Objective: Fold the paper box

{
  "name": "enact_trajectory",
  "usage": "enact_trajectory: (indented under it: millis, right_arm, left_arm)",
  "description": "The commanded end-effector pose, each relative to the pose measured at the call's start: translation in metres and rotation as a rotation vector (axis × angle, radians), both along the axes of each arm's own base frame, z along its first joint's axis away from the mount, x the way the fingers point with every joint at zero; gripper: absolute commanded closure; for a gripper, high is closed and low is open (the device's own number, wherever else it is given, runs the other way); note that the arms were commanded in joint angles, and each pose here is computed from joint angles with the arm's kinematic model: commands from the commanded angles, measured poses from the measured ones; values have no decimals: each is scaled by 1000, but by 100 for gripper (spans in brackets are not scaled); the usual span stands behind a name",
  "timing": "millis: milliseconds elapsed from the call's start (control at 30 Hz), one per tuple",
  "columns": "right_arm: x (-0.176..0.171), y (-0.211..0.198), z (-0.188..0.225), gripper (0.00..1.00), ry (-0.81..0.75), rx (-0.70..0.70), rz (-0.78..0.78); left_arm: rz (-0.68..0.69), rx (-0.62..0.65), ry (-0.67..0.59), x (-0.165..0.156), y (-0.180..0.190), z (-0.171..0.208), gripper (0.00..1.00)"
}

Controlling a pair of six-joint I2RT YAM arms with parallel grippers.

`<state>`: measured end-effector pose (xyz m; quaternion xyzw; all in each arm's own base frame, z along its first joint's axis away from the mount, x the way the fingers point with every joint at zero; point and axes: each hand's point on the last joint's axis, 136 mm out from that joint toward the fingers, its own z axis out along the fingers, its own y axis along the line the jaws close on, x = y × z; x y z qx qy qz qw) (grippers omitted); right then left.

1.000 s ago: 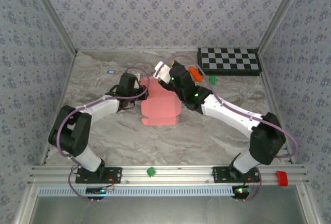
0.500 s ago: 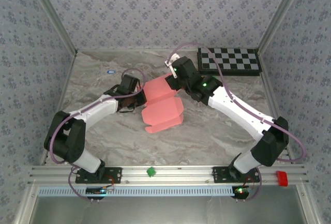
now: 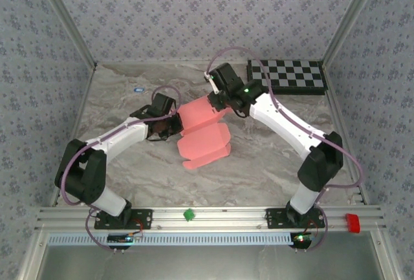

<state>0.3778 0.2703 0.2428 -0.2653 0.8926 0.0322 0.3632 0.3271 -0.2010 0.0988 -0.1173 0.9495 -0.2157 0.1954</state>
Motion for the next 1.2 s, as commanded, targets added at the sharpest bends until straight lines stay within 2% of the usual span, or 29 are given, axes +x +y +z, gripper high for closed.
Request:
enact_trajectory:
  millis: [0,100,233,667,867,1167]
  right_arm:
    - [7,-1,-1,89,35,-10,-11]
    - [13,2,-6,95,50,-15,-5]
    - [20,2,-14,99,59,-45,-23]
    - [25,9,-40,99,125,-56,-14]
    - [20,19,-48,99,175,3,2]
    - [13,30,-54,100,214,162,-63]
  left_arm:
    - [-25,-25,-10,0,-7,15,100]
    - [-26,-26,-8,-1,-7,14,100]
    - [-26,-25,-8,-1,-7,15,100]
    - [-35,-31,-10,0,-9,16,100]
    - [-40,-39,-12,2,-12,18,100]
    - [-39,-47,-8,6,-15,17,100]
